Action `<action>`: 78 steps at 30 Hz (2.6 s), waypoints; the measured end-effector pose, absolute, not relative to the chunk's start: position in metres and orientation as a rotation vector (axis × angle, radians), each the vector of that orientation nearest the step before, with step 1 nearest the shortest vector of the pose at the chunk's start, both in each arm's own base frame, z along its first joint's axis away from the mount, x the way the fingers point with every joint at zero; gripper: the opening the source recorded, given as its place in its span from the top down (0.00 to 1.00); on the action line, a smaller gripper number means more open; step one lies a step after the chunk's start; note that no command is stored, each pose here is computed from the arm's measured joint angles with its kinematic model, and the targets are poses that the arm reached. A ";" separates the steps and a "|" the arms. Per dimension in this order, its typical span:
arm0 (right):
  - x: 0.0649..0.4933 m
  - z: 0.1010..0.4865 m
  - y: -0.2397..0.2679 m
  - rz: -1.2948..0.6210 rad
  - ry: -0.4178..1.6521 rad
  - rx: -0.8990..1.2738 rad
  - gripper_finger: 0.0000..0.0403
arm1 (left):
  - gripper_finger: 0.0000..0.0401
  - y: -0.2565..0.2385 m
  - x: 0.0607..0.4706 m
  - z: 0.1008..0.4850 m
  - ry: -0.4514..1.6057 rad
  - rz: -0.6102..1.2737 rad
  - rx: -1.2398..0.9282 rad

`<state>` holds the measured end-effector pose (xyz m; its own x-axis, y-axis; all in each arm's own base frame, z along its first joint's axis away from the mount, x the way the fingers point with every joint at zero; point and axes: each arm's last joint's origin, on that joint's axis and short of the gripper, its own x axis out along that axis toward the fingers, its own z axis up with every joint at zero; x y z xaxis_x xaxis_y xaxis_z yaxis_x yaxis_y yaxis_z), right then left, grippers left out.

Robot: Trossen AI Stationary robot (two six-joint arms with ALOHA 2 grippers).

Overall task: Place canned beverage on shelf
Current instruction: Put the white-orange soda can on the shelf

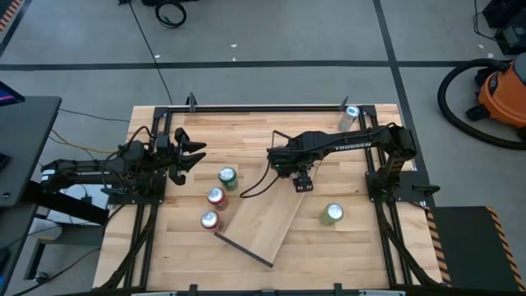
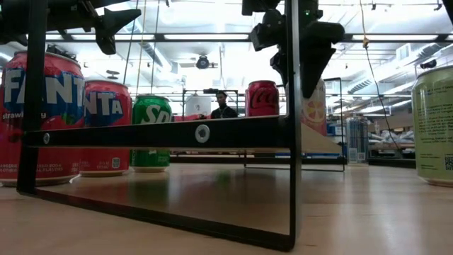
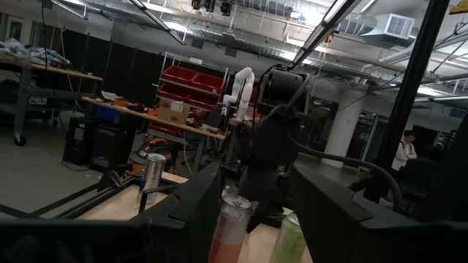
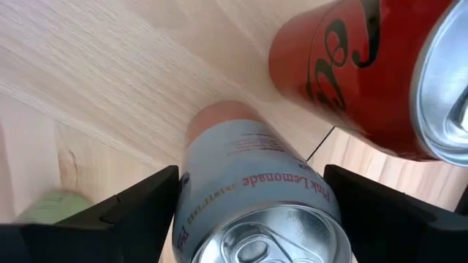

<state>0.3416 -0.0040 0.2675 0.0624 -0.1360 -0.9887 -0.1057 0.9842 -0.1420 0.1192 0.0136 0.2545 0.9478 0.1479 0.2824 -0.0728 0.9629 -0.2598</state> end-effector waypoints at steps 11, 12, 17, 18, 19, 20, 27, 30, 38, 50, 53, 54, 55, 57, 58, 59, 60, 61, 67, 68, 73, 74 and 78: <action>0.342 0.267 0.003 0.220 1.506 -0.450 0.14 | 0.56 0.014 0.119 0.254 -0.304 0.114 -0.250; 0.342 0.267 0.003 0.253 1.503 -0.484 0.14 | 0.56 0.014 0.119 0.254 -0.305 0.114 -0.250; 0.342 0.267 0.006 0.394 1.486 -0.631 0.14 | 0.56 0.014 0.119 0.254 -0.304 0.114 -0.249; 0.342 0.267 0.006 0.416 1.482 -0.654 0.14 | 0.56 0.014 0.119 0.254 -0.304 0.114 -0.250; 0.342 0.267 0.007 0.435 1.479 -0.674 0.14 | 0.56 0.014 0.119 0.254 -0.304 0.114 -0.250; 0.342 0.267 0.007 0.455 1.475 -0.695 0.14 | 0.56 0.014 0.119 0.254 -0.304 0.114 -0.250; 0.342 0.267 0.007 0.588 1.447 -0.835 0.14 | 0.56 0.014 0.119 0.254 -0.298 0.115 -0.250; 0.342 0.267 0.008 0.650 1.432 -0.898 0.14 | 0.56 0.014 0.119 0.254 -0.298 0.115 -0.250; 0.342 0.268 0.006 0.779 1.395 -1.062 0.14 | 0.56 0.014 0.119 0.254 -0.303 0.114 -0.249; 0.343 0.268 0.006 0.808 1.377 -1.102 0.14 | 0.56 0.014 0.119 0.254 -0.294 0.123 -0.190; 0.342 0.268 0.006 0.811 1.382 -1.100 0.14 | 0.56 0.014 0.119 0.254 -0.294 0.123 -0.193; 0.342 0.268 0.006 0.812 1.385 -1.099 0.14 | 0.56 0.014 0.119 0.254 -0.294 0.122 -0.195; 0.342 0.268 0.005 0.810 1.389 -1.095 0.14 | 0.56 0.014 0.119 0.254 -0.294 0.122 -0.196; 0.341 0.268 0.005 0.805 1.394 -1.088 0.14 | 0.56 0.014 0.119 0.254 -0.294 0.122 -0.197; 0.341 0.268 0.005 0.805 1.397 -1.086 0.14 | 0.56 0.014 0.119 0.254 -0.294 0.122 -0.197; 0.341 0.268 0.005 0.806 1.402 -1.086 0.14 | 0.56 0.014 0.119 0.254 -0.294 0.122 -0.197; 0.340 0.268 0.004 0.806 1.408 -1.085 0.14 | 0.56 0.014 0.119 0.254 -0.294 0.122 -0.197; 0.340 0.268 0.004 0.805 1.410 -1.084 0.14 | 0.56 0.014 0.119 0.254 -0.294 0.122 -0.199; 0.340 0.268 0.003 0.800 1.412 -1.083 0.14 | 0.56 0.014 0.119 0.254 -0.294 0.121 -0.208; 0.340 0.268 0.003 0.800 1.412 -1.082 0.14 | 0.56 0.014 0.119 0.254 -0.294 0.120 -0.208; 0.340 0.268 0.003 0.781 1.423 -1.059 0.14 | 0.56 0.014 0.119 0.254 -0.293 0.120 -0.208; 0.339 0.268 0.003 0.782 1.426 -1.057 0.14 | 0.56 0.014 0.119 0.254 -0.293 0.121 -0.208; 0.339 0.267 0.002 0.773 1.434 -1.047 0.14 | 0.56 0.014 0.120 0.253 -0.286 0.121 -0.208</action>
<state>0.3390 0.0025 0.2675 0.0395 -0.1707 -0.9845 -0.9163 0.3868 -0.1038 0.1197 0.0136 0.2530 0.9524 0.1480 0.2665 -0.0892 0.9713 -0.2206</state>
